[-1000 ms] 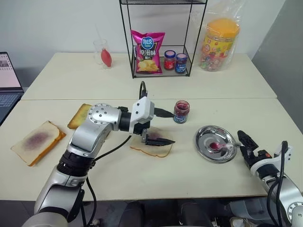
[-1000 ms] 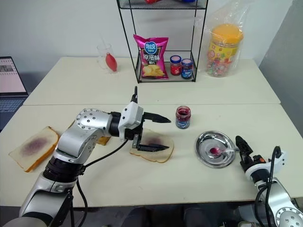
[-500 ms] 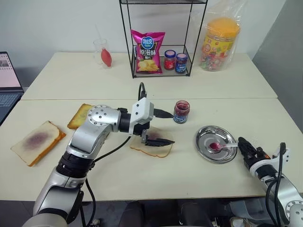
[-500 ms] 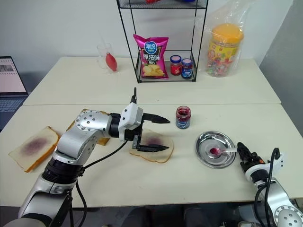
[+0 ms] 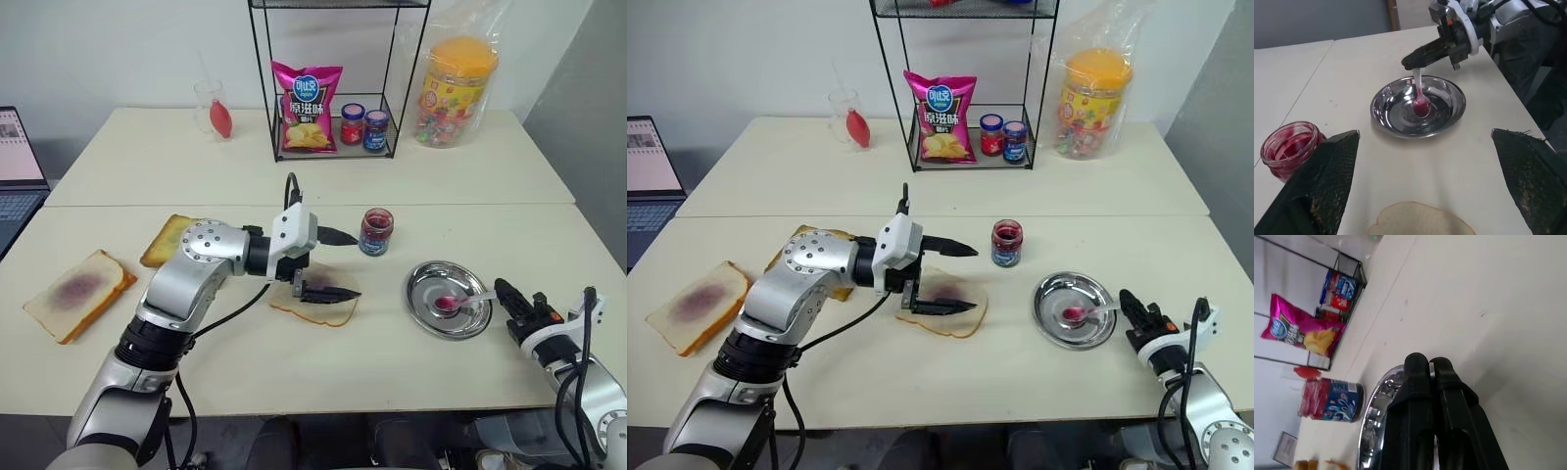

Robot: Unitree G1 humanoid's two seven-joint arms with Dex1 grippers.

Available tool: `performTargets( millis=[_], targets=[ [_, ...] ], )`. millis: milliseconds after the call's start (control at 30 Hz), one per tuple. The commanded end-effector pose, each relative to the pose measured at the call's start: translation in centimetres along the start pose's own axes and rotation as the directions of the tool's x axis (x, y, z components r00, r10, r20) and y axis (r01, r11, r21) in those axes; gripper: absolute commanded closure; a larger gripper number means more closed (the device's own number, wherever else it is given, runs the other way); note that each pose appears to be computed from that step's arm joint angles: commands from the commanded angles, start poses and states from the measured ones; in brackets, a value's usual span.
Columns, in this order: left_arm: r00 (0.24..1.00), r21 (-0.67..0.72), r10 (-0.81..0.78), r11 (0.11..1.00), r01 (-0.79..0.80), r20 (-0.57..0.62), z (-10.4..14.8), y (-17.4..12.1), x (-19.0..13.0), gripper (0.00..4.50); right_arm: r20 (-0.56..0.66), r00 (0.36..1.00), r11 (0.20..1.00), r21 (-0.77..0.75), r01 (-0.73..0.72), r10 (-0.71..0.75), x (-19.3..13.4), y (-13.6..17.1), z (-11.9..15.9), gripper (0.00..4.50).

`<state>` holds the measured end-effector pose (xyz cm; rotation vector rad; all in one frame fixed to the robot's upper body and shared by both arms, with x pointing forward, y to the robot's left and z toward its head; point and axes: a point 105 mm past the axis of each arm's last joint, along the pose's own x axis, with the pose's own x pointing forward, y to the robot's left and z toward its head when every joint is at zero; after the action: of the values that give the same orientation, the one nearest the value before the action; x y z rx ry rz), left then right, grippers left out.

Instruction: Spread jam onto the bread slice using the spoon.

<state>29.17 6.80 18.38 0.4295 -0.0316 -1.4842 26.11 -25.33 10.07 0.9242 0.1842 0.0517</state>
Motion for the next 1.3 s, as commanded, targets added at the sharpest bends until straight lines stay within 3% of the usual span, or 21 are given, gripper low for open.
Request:
performTargets(
  millis=[33, 100, 233, 500, 833, 1300],
  targets=[
    [0.993, -0.021, 0.116, 0.993, -0.116, 0.019, 0.9, 1.6, -2.2, 0.00, -0.014, 0.991, 0.975, -0.176, -0.133, 0.133, -0.6, 4.7, 1.9, 4.47],
    [0.984, -0.034, 0.176, 0.984, -0.176, 0.004, 0.5, 2.3, -3.4, 0.00, -0.037, 0.980, 0.942, -0.269, -0.198, 0.195, -0.6, 7.2, 2.8, 4.47],
    [0.966, -0.063, 0.260, 0.964, -0.260, -0.001, 0.0, 3.2, -4.3, 0.00, -0.055, 0.950, 0.900, -0.308, -0.309, 0.308, 0.8, 11.6, 3.9, 4.47],
    [0.945, -0.068, 0.326, 0.943, -0.325, 0.004, -0.6, 3.1, -3.5, 0.00, -0.093, 0.909, 0.834, -0.368, -0.411, 0.407, 4.2, 16.6, 4.1, 4.47],
    [0.938, -0.064, 0.345, 0.937, -0.344, 0.010, -0.7, 3.0, -2.5, 0.00, -0.137, 0.890, 0.753, -0.487, -0.443, 0.435, 8.1, 18.4, 3.2, 4.47],
    [0.912, -0.080, 0.410, 0.910, -0.407, 0.027, -0.6, 3.2, -2.7, 0.00, -0.186, 0.864, 0.617, -0.631, -0.470, 0.468, 10.2, 20.0, 1.1, 4.47]
  ],
)
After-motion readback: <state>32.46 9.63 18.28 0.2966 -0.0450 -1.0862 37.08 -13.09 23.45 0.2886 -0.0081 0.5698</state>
